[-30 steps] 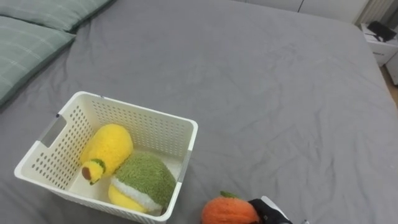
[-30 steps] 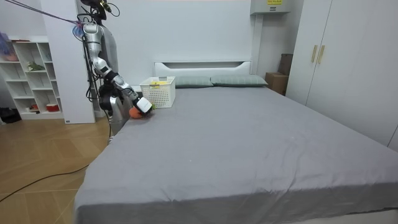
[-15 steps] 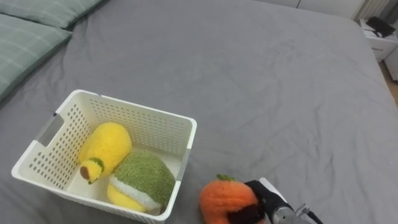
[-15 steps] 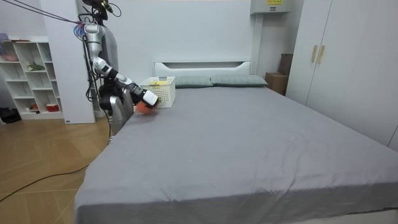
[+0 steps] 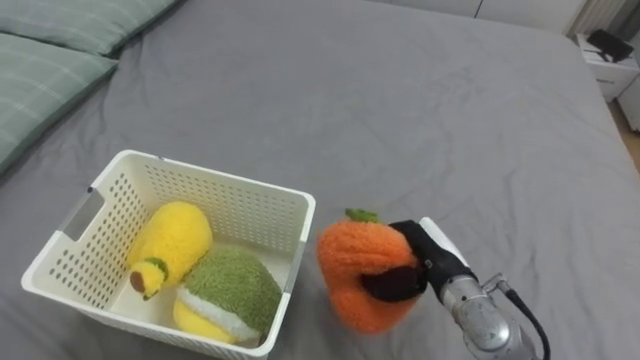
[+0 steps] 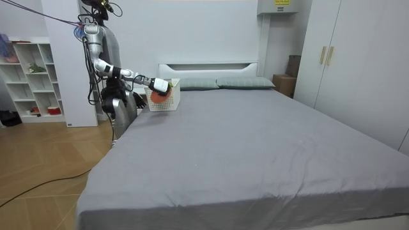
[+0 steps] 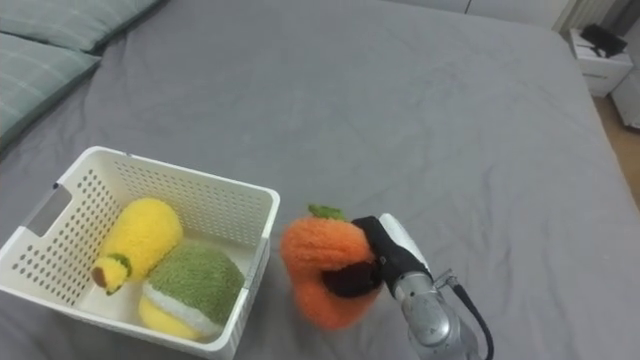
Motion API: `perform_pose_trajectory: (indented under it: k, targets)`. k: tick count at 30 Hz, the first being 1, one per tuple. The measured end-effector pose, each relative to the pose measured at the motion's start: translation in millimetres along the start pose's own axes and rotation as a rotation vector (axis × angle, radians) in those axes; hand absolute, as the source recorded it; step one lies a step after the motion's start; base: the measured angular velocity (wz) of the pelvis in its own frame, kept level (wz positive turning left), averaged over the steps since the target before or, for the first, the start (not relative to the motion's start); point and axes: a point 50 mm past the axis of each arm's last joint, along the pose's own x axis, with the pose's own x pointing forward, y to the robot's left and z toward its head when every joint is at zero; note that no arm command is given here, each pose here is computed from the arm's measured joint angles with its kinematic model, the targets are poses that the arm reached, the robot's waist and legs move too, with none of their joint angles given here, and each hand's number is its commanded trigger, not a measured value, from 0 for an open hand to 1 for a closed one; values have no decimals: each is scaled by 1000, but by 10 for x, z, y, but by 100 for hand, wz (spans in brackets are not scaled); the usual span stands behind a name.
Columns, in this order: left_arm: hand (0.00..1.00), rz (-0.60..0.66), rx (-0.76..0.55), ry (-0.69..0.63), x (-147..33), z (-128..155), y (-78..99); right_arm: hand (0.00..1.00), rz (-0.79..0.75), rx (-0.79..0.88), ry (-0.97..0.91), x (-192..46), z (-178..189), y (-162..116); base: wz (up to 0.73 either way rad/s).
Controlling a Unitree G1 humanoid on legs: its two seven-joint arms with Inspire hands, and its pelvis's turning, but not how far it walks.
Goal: Collect toys from the bed
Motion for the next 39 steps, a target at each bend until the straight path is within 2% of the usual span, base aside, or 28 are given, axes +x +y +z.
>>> perform_pose_trajectory:
  k: [8,18,25,39]
  targets:
    - [0,9,-9,-1,4,1,21,100,-66,-9,-107,-26,249,-163,0]
    - [0,9,-8,-4,7,16,21,100,-133,-37,-148,-63,387,-342,0]
    - [0,13,-7,-6,14,22,36,100,-230,-66,-287,-48,762,-549,0]
    - [0,15,-1,-10,21,48,35,100,-289,-174,-432,-156,1182,-626,-1]
